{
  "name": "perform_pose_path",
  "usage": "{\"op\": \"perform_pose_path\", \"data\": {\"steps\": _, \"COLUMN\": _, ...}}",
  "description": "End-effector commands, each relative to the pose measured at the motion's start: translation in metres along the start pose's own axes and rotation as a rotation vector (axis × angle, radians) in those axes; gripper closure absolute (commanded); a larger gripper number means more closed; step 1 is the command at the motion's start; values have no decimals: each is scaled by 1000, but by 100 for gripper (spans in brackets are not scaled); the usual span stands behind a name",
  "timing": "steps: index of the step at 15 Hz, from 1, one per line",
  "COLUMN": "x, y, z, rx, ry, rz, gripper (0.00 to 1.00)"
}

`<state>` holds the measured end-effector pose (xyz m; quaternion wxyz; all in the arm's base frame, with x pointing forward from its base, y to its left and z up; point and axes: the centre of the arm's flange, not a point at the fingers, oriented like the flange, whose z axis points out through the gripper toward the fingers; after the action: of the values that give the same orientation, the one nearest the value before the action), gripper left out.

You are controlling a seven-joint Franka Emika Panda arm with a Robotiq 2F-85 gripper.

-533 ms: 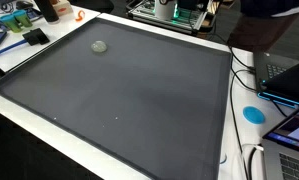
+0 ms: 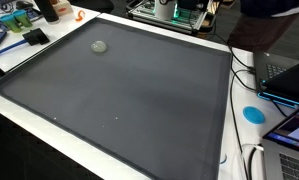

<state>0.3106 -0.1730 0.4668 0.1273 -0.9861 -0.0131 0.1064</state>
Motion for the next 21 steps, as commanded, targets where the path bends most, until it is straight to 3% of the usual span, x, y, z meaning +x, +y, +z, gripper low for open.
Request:
{"op": "perform_pose_path", "data": {"steps": 1, "x": 0, "y": 1, "z": 0, "rx": 7, "ry": 8, "rz": -8, "gripper": 43}}
{"op": "perform_pose_path", "data": {"steps": 4, "x": 0, "y": 1, "z": 0, "rx": 4, "ry": 6, "rz": -9, "gripper": 65}}
{"op": "perform_pose_path", "data": {"steps": 7, "x": 0, "y": 1, "z": 0, "rx": 0, "ry": 5, "rz": -11, "gripper": 70}}
{"op": "perform_pose_path", "data": {"steps": 8, "x": 1, "y": -2, "z": -1, "rx": -3, "ry": 1, "rz": -3, "gripper": 47}}
{"op": "perform_pose_path", "data": {"steps": 21, "x": 1, "y": -2, "z": -1, "rx": -3, "ry": 1, "rz": -4, "gripper": 47}}
